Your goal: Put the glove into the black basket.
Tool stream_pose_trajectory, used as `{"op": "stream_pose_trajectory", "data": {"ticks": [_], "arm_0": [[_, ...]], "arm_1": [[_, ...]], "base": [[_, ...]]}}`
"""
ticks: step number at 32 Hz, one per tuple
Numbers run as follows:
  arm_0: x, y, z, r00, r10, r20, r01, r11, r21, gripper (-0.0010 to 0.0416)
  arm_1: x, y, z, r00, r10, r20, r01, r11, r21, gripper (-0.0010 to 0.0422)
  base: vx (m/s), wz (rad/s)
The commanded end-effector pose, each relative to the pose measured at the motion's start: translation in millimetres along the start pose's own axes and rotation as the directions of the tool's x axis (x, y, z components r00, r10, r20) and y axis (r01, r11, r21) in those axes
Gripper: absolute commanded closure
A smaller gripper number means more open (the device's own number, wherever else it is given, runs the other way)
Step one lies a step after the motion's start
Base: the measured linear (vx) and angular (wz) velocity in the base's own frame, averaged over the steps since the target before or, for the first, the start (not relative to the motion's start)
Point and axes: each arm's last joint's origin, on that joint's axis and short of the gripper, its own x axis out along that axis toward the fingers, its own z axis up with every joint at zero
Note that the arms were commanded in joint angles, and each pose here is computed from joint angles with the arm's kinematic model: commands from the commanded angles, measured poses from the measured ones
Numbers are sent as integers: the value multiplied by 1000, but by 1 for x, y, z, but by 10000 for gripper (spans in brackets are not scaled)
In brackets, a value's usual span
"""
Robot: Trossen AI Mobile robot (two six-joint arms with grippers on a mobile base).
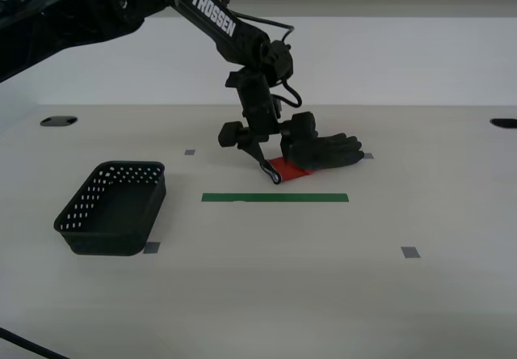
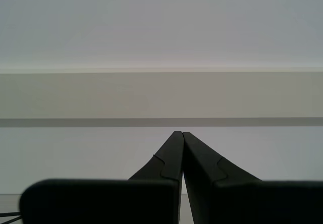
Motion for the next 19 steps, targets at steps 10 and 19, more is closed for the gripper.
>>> {"op": "stream_pose_trajectory", "data": {"ticks": [10, 19], "arm_0": [[0, 0, -1, 1000, 0, -12, 0, 1000, 0, 405], [0, 0, -1, 1000, 0, -16, 0, 1000, 0, 405]], "arm_1": [[19, -9, -11, 997, 68, -45, -70, 996, -46, 237], [19, -6, -7, 996, 91, -13, -90, 994, 57, 410]], "base": [[0, 0], [0, 0]]}}
